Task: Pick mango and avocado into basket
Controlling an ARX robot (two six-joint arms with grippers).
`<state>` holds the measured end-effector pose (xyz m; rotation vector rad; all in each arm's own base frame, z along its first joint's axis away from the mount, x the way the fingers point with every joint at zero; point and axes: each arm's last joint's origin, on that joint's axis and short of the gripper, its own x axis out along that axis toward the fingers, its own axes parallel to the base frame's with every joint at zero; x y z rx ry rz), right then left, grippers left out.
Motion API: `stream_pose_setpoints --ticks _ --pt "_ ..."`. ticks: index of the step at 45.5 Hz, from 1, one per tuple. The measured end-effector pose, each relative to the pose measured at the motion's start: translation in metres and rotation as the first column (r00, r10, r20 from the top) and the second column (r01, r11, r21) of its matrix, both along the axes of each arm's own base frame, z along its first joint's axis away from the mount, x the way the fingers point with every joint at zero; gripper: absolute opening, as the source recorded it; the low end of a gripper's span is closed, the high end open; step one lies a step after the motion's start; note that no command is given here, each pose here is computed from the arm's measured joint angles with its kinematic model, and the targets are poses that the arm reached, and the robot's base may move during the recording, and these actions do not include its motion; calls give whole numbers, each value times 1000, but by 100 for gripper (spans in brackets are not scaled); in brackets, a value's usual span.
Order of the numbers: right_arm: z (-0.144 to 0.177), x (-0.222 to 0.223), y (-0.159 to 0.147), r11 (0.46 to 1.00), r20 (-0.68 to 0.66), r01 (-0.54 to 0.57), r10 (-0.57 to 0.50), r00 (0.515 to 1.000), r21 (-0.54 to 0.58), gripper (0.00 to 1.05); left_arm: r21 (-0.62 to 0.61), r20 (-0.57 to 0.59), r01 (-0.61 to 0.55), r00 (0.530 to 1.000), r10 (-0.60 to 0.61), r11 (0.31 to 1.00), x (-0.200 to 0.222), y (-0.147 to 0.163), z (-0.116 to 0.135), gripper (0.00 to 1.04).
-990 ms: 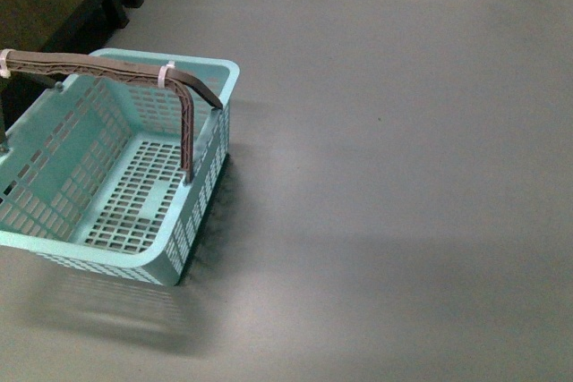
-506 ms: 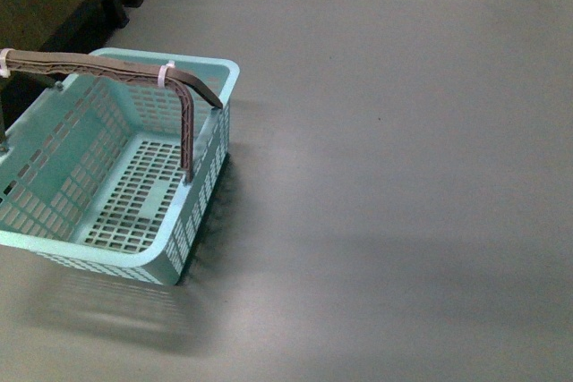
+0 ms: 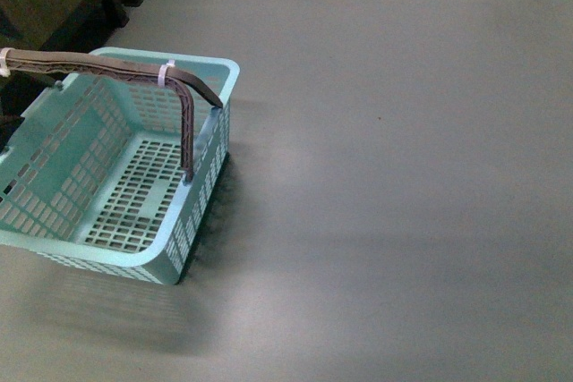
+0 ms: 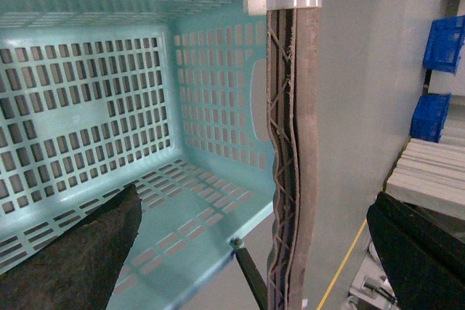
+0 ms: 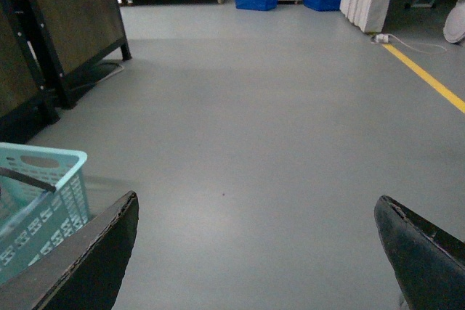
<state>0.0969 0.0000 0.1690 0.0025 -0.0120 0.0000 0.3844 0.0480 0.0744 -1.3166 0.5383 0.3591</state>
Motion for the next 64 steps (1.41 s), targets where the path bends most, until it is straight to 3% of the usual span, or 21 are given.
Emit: stream_pose_setpoints --ticks 5,22,46,59,64 --pt "0 0 0 1000 0 0 0 1000 0 96 -1 -13 19 1000 -19 1000 27 -7 -13 96" --pt "0 0 0 1000 0 0 0 1000 0 96 1 29 71 997 -71 997 70 -38 -22 96" --pt "0 0 0 1000 0 0 0 1000 0 96 -19 33 52 998 -52 998 62 -44 -28 24" --pt "0 0 0 1000 0 0 0 1000 0 96 -33 1 16 1000 -16 999 33 -32 -20 21" --pt "0 0 0 1000 0 0 0 1000 0 96 -43 9 0 1000 1 999 13 -31 -2 21"
